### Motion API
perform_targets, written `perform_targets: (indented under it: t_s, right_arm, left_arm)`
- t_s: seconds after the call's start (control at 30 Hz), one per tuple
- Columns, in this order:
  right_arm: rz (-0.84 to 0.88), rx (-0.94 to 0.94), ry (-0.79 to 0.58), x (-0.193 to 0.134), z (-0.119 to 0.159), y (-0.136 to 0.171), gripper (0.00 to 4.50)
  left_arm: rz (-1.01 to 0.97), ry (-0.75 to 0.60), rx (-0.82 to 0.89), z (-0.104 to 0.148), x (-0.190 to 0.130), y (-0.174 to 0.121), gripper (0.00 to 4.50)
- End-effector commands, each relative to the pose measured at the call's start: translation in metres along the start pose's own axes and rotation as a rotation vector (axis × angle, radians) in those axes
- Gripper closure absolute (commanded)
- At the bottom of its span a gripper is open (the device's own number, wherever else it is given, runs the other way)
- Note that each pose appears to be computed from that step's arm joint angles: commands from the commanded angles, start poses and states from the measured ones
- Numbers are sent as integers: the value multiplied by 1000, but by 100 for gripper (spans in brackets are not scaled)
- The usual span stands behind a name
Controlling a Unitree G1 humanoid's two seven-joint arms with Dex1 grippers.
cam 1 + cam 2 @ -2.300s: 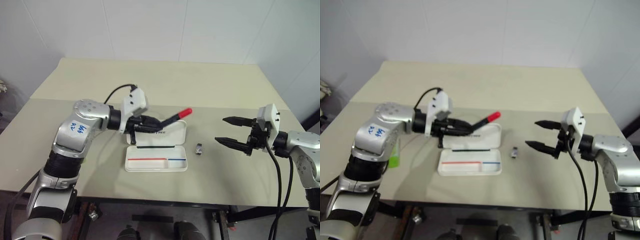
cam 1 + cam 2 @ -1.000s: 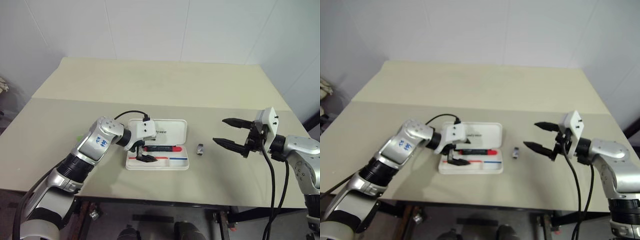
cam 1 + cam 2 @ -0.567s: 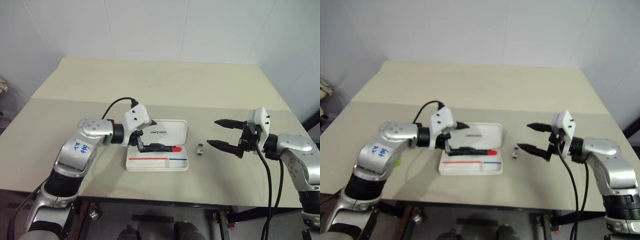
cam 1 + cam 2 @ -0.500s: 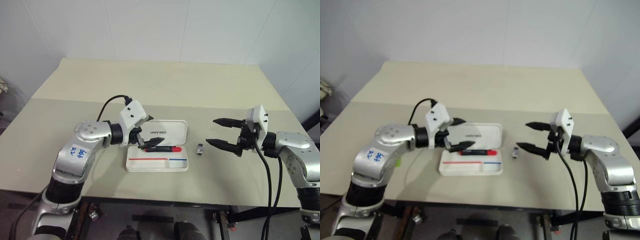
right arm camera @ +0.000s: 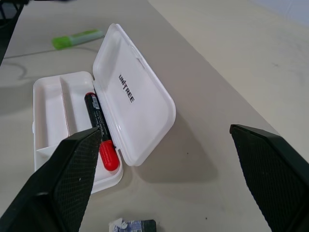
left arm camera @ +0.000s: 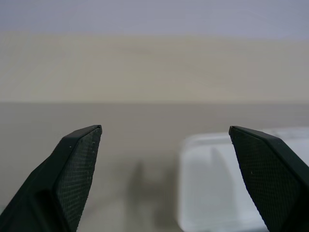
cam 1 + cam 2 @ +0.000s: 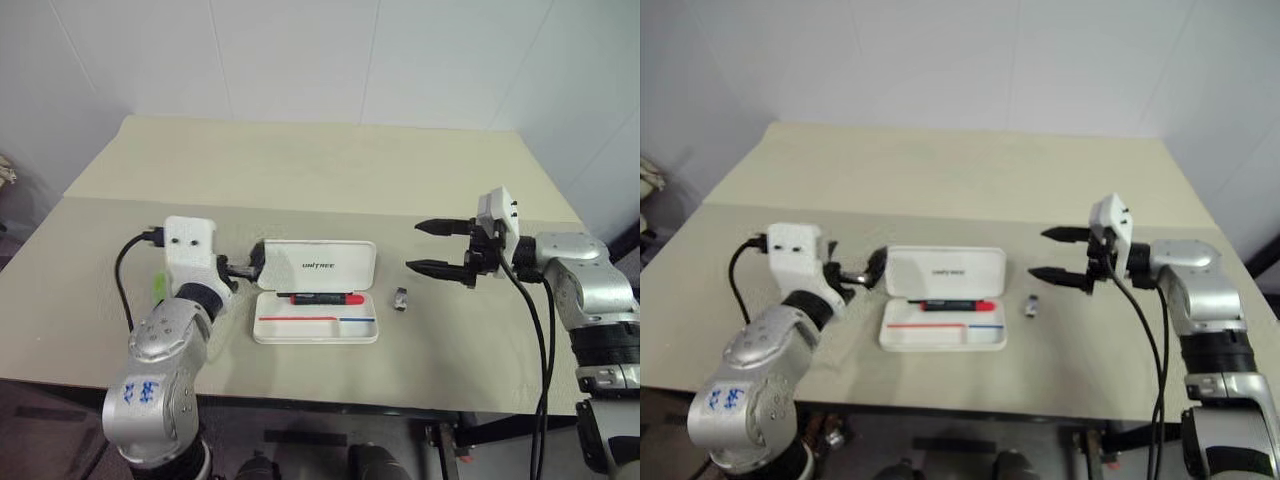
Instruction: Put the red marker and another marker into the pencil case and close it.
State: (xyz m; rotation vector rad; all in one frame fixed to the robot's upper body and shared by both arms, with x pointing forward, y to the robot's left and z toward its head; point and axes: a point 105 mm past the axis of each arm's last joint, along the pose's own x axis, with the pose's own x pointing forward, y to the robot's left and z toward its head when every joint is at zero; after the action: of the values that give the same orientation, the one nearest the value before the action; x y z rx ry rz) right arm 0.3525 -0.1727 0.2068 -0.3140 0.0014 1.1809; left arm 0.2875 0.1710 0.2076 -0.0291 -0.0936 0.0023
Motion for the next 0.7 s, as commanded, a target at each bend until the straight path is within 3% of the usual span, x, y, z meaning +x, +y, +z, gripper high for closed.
perform_targets:
  t_s: [0.03,0.27,0.5,0.7]
  right_arm:
    - [27,-40,-20,2,9,-1,0]
    - [85,5,-33,-12,8,9,0]
    - [179,47,-3,-32,-3,40,0]
    - [124,43,-17,-27,-6,37,0]
  left_arm:
    - [215,-47,18,-6,-20,35,1]
    - [412,71,27,-57,-48,80,1]
    - [457,144,5,-80,-44,99,1]
    - [449,161,6,-82,-24,114,1]
